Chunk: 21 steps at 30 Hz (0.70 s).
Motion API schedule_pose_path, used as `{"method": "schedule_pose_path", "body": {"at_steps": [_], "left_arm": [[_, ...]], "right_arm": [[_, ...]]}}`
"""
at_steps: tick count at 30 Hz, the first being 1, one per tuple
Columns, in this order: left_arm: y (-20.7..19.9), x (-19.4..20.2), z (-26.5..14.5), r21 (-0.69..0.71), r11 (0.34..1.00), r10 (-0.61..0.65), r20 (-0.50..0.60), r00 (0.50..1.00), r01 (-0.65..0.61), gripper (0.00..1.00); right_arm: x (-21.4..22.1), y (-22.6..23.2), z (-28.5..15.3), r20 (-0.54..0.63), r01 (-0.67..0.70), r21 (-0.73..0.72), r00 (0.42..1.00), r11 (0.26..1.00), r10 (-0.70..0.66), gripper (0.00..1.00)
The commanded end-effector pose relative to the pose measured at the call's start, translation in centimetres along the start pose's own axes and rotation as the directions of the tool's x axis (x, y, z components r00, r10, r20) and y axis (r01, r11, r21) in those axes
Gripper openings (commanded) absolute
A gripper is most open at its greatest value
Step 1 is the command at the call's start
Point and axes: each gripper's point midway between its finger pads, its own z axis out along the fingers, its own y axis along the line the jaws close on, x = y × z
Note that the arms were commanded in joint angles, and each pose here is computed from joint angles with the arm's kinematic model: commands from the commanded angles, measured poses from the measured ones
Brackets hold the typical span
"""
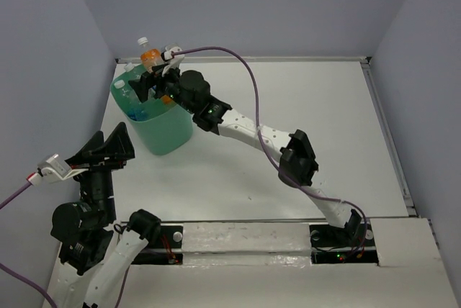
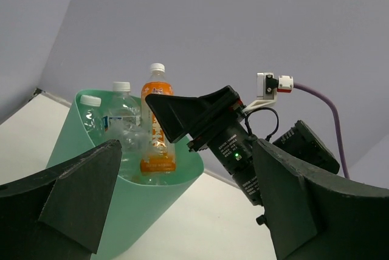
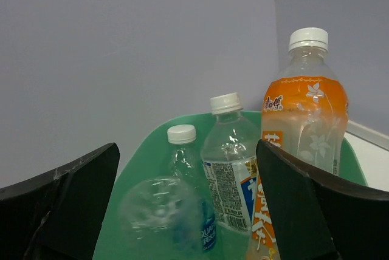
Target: Put the plastic bottles in the bin
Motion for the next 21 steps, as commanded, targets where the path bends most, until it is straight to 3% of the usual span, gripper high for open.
{"method": "schedule_pose_path", "body": {"at_steps": [1,6,8,9,11,12,15,16,18,19,20,21], "left_arm": [[0.2,-0.1,0.5,-0.021,1.0,0.004,0.017,1.0,-0.003,0.99],[0.5,-0.1,0.5,-0.04,0.999,0.015,0.022,1.0,-0.015,0.99],[0.6,-0.1,0.5,-0.04,0.999,0.016,0.022,1.0,-0.016,0.99],[0.6,0.0,0.5,-0.042,0.999,0.019,0.021,1.0,-0.019,0.99],[0.5,0.0,0.5,-0.039,0.999,0.019,0.021,1.0,-0.018,0.99],[0.5,0.1,0.6,-0.035,0.999,0.02,0.018,1.0,-0.02,0.99],[0.0,0.4,0.7,-0.015,1.0,0.016,0.006,1.0,-0.016,0.99],[-0.2,0.4,0.8,-0.007,1.0,0.013,0.004,1.0,-0.013,0.99],[-0.8,0.4,0.7,0.022,1.0,0.003,-0.002,1.0,-0.003,0.99],[-1.0,0.4,0.7,0.032,0.999,0.001,-0.006,1.0,-0.001,0.99],[-1.5,0.4,0.7,0.055,0.999,0.003,-0.015,1.0,-0.002,0.99],[-1.8,0.5,0.7,0.069,0.998,0.003,-0.021,1.0,-0.002,0.99]], "right_arm": [[-2.2,1.8,0.0,0.042,-0.038,-0.037,0.998,0.999,0.04,1.0],[-6.4,2.5,-1.3,0.085,-0.041,-0.042,0.995,0.998,0.044,1.0],[-6.2,2.3,-2.1,0.068,-0.038,-0.036,0.997,0.999,0.041,1.0],[-9.3,2.9,-3.2,0.118,-0.04,-0.046,0.992,0.998,0.045,1.0],[-8.3,2.3,-4.6,0.094,-0.037,-0.025,0.995,0.999,0.039,1.0],[-11.6,2.7,-6.3,0.14,-0.038,-0.029,0.989,0.999,0.041,1.0],[-9.4,0.9,-9.6,0.097,-0.023,0.034,0.995,0.999,0.019,1.0],[-12.6,1.1,-11.8,0.146,-0.025,0.039,0.989,0.999,0.019,1.0],[-13.3,-0.2,-14.5,0.168,-0.019,0.096,0.986,0.995,0.002,1.0],[-9.9,-1.5,-16.5,0.097,0.004,0.132,0.995,0.991,-0.017,1.0],[-13.5,-1.8,-19.4,0.169,-0.01,0.161,0.986,0.987,-0.017,1.0],[-13.8,-2.4,-21.2,0.174,-0.013,0.186,0.985,0.983,-0.019,1.0]]}}
